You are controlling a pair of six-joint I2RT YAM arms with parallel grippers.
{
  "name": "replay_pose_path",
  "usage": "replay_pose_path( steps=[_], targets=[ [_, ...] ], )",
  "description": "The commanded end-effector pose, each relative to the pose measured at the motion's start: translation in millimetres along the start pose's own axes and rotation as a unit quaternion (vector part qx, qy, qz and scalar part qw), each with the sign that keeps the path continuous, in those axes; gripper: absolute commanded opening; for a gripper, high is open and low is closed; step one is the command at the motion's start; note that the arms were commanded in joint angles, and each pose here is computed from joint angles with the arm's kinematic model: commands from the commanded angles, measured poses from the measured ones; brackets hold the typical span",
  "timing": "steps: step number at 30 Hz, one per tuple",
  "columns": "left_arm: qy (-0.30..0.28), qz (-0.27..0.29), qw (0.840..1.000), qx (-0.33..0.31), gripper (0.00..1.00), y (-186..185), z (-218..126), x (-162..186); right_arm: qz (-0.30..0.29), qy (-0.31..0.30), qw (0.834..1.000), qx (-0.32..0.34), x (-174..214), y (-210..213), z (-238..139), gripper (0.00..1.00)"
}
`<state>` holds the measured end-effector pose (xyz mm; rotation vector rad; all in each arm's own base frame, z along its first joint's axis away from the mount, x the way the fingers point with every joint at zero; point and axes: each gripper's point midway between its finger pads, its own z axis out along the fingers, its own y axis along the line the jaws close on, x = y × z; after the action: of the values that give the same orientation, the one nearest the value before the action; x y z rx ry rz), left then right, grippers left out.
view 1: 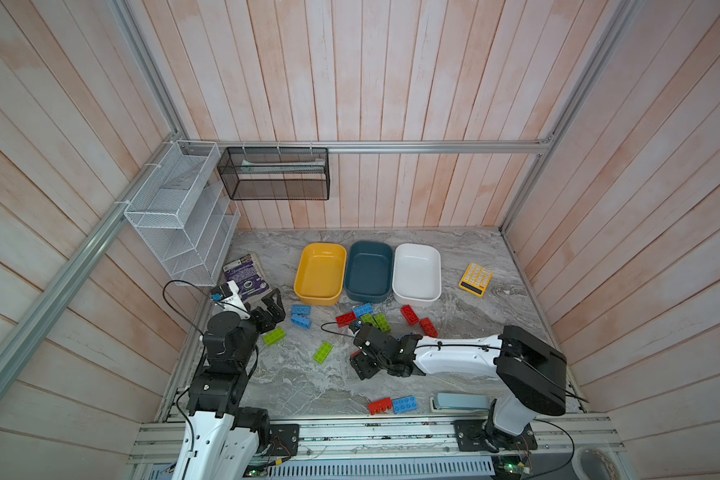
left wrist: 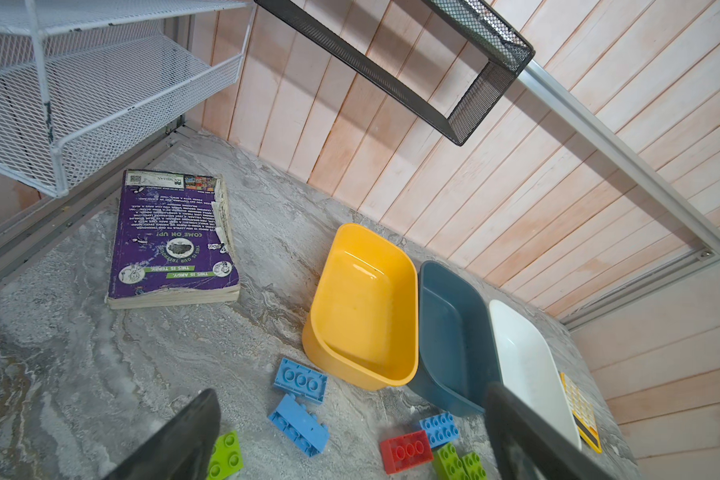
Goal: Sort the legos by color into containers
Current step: 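Reach right gripper over small red 2x2 brick while left arm lifts, then close the right gripper on the small red brick and lift it, then drop red brick into white bin with right gripper while left arm reaches out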
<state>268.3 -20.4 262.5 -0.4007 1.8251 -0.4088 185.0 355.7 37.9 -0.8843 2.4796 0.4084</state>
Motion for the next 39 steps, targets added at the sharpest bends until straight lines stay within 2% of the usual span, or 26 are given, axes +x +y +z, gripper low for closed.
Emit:
replay_pose_path(
  steps=[1, 9, 16, 17, 24, 30, 34, 39],
  targets=[
    [0.007, 0.006, 1.0, 0.01, 1.0, -2.6, 0.7, 4.0, -0.004, 0.002, 1.0, -0.004, -5.4, 7.4, 3.8, 0.72],
    [0.008, 0.005, 1.0, 0.017, 1.0, -5.0, 0.4, 3.8, -0.012, 0.011, 1.0, -0.002, -6.0, 11.1, 14.4, 0.56],
    [0.011, 0.005, 1.0, 0.021, 1.0, -6.4, 0.2, 4.7, -0.005, -0.002, 1.0, -0.011, -15.1, 15.5, 6.3, 0.36],
    [0.012, 0.005, 1.0, 0.021, 1.0, -6.3, 0.3, 5.3, -0.004, -0.003, 1.0, -0.012, -16.1, 15.4, 4.4, 0.31],
    [0.015, 0.006, 1.0, 0.02, 1.0, -5.8, -0.2, 6.5, -0.002, -0.023, 1.0, -0.01, -29.0, 15.1, -15.5, 0.27],
    [0.02, 0.007, 1.0, 0.022, 1.0, -6.8, 1.0, 8.1, 0.016, -0.053, 0.998, -0.028, -53.0, 8.1, -47.0, 0.25],
    [0.034, 0.011, 0.999, 0.024, 1.0, -8.3, 4.0, 11.8, 0.039, -0.075, 0.996, -0.03, -71.3, -15.5, -72.9, 0.25],
    [0.079, 0.025, 0.996, 0.025, 1.0, -11.2, 14.9, 23.4, 0.081, -0.103, 0.991, -0.004, -93.8, -74.7, -102.2, 0.24]
  ],
)
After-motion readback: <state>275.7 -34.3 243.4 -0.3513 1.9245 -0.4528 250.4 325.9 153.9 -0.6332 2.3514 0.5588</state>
